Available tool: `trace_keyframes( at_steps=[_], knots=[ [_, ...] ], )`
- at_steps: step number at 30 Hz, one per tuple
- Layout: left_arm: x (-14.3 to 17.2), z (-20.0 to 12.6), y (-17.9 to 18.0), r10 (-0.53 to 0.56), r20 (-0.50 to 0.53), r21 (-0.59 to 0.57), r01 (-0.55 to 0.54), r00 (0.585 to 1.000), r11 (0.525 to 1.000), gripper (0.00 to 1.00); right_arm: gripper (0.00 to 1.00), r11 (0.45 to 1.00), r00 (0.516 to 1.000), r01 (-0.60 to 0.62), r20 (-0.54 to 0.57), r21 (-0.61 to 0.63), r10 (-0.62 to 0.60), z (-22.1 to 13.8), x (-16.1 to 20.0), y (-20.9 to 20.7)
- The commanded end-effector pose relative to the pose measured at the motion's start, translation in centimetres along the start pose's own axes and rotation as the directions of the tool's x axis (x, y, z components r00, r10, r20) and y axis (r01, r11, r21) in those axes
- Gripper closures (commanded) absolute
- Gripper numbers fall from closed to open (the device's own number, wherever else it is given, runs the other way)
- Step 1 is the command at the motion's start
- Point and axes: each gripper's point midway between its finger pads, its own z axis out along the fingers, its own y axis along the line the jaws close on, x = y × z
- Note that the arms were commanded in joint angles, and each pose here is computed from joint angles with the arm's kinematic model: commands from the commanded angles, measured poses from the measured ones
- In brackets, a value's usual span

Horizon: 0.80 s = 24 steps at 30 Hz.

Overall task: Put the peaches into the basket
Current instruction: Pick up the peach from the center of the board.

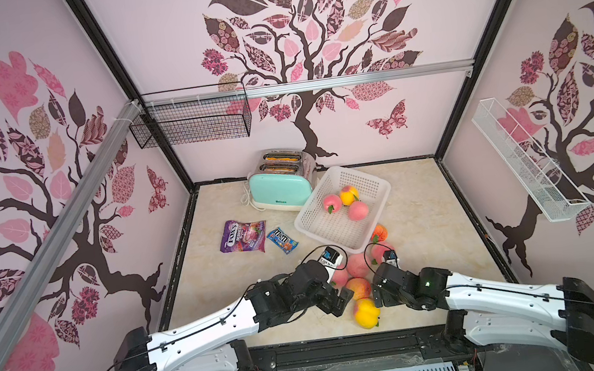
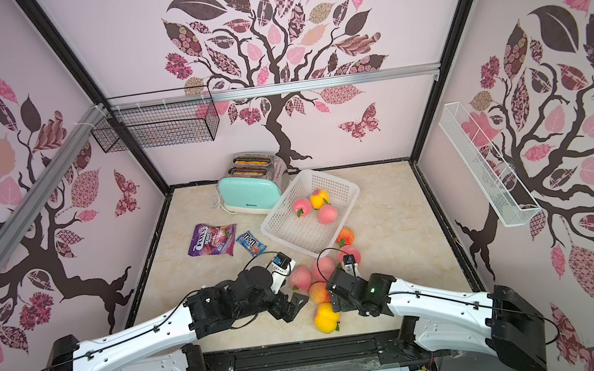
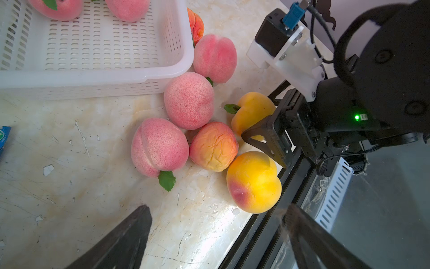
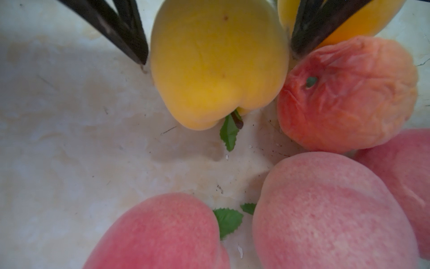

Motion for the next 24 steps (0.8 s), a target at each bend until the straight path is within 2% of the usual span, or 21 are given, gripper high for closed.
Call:
trace_keyframes(
  at_steps=[1,14,24],
  knots=[
    [-0.3,-0.2,0.0,-0.01,0.019,-0.004,0.01,1.0,1.0,0.05,0.04,1.0,1.0,-0.006,0.016,-0.008,0.007,0.0,-0.2,0.2],
    [0.0,-0.4,0.3,-0.03,0.031,-0.01,0.03,0.999,0.999,0.05,0.16,1.0,1.0,-0.017,0.026,-0.009,0.017,-0.1,-0.2,-0.1],
    [-0.2,-0.6,0.4,-0.036,0.04,-0.012,0.036,0.999,0.999,0.05,0.17,1.0,0.999,-0.022,0.045,-0.022,0.023,-1.4,-0.6,-0.5]
  ],
)
